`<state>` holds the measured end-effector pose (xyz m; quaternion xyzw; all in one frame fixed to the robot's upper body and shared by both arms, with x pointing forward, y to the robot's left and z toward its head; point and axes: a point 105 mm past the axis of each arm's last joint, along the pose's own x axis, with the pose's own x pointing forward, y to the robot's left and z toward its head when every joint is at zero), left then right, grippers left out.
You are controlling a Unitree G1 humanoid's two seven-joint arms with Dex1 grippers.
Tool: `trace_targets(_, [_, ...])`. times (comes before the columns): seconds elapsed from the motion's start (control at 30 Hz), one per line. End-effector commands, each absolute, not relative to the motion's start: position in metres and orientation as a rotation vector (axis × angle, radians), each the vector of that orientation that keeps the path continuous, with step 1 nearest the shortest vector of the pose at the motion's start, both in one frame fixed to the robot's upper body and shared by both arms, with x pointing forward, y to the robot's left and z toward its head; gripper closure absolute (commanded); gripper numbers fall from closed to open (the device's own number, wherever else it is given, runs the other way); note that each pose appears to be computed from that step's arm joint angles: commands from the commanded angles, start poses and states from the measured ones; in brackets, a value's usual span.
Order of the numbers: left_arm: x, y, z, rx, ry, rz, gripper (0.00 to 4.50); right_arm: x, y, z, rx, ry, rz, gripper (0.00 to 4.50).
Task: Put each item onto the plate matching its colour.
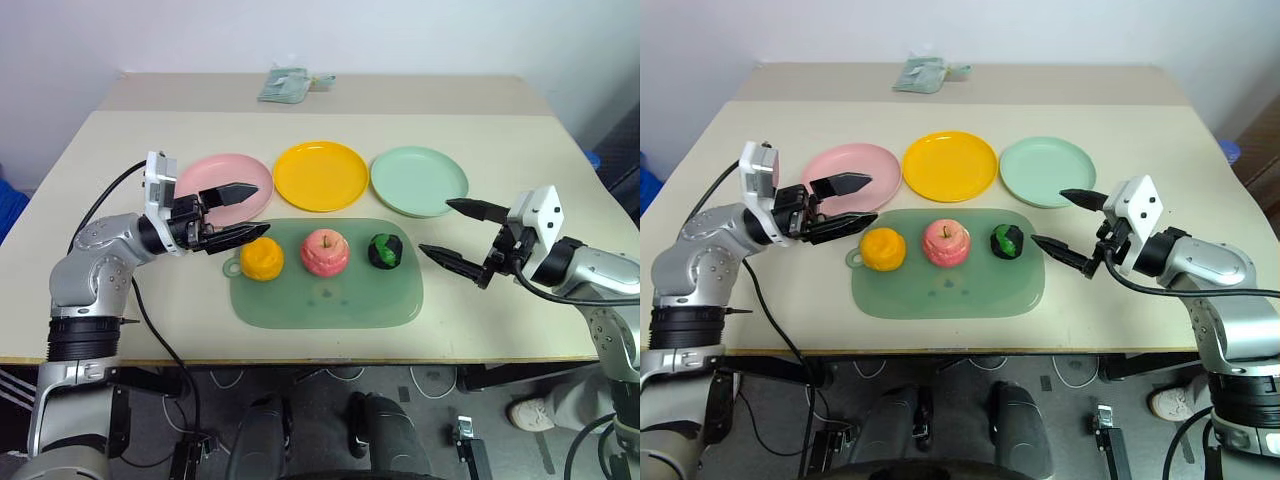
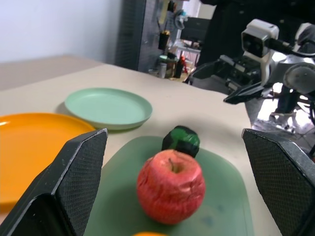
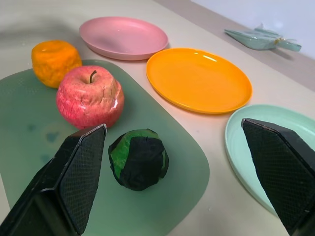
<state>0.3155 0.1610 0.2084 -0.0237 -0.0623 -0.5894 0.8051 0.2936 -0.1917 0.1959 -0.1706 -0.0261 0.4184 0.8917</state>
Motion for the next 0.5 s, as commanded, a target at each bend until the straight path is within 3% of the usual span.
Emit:
trace_targets(0.03, [0.311, 0.165, 0.217, -0.024, -0.188, -1.254, 0.00, 0.295, -0.193, 0.212, -0.393, -0.101, 0.872, 0.01])
trace_targets(0.27, [0.309, 0.173, 0.220, -0.030, -0.171, -1.263, 0.00, 0.298, -0.181, 0.224, -0.393, -0.150, 0.901, 0.01])
trace_targets(0.5, [0.314, 0.186, 0.222, 0.004, -0.172, -1.234, 0.00, 0.278, -0.151, 0.243, -0.337, -0.185, 1.060, 0.01])
